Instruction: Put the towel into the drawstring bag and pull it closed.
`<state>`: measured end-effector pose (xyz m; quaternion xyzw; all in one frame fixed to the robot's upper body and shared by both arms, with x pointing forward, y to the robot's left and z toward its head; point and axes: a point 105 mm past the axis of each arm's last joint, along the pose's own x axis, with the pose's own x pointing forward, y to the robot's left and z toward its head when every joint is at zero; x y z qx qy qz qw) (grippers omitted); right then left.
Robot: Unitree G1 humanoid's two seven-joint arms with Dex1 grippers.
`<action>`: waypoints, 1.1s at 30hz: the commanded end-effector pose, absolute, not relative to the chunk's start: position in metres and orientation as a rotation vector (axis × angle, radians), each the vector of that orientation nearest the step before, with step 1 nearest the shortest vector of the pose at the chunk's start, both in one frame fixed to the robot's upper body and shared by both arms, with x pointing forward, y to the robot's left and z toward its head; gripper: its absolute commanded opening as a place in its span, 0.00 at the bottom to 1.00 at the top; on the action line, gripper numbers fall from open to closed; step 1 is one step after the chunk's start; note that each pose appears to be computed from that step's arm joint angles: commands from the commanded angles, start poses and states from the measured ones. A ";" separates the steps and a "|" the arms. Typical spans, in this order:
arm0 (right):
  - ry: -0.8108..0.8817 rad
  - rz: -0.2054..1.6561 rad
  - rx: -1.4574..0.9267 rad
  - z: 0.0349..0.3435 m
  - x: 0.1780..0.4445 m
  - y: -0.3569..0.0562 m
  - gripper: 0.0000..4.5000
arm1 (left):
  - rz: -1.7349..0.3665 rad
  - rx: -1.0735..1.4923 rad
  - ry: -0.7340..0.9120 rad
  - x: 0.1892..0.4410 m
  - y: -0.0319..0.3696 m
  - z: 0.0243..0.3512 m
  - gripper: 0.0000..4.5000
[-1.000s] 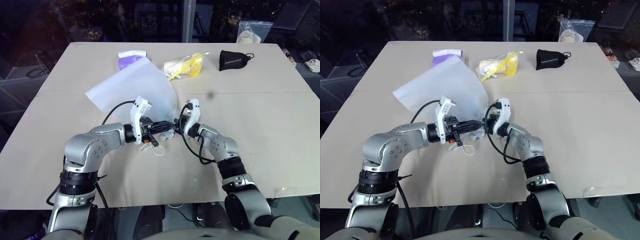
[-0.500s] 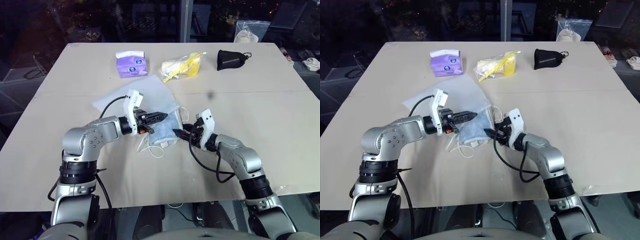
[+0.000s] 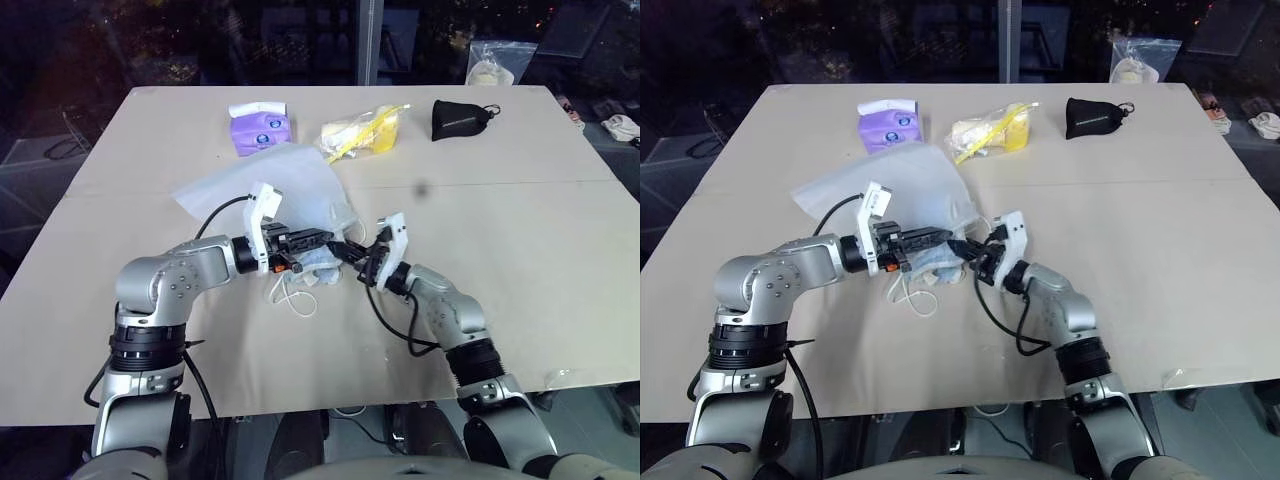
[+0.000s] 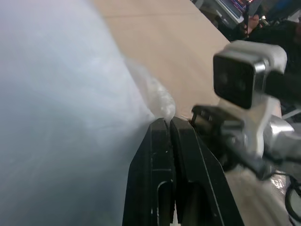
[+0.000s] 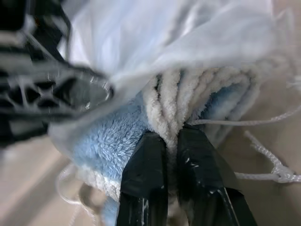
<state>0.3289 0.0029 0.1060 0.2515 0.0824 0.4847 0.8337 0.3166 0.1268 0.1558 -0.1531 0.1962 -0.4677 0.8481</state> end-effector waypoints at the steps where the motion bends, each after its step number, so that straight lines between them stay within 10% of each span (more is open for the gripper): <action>1: 0.053 1.097 0.581 0.151 0.312 -0.024 0.01 | -1.118 -0.394 0.344 0.305 0.111 0.191 0.00; 8: 0.074 1.076 0.489 0.167 0.294 -0.038 0.01 | -1.211 -0.496 0.460 0.294 0.090 0.191 0.00; 24: -0.026 0.734 0.560 0.125 0.373 -0.013 0.01 | -1.244 -0.626 0.587 0.277 0.082 0.163 0.00; 30: -0.066 0.822 0.273 0.133 0.342 -0.032 0.57 | -1.120 -0.575 0.482 0.307 0.100 0.170 0.00; 33: -0.056 0.874 0.142 0.140 0.319 -0.044 0.57 | -1.090 -0.566 0.437 0.319 0.107 0.178 0.00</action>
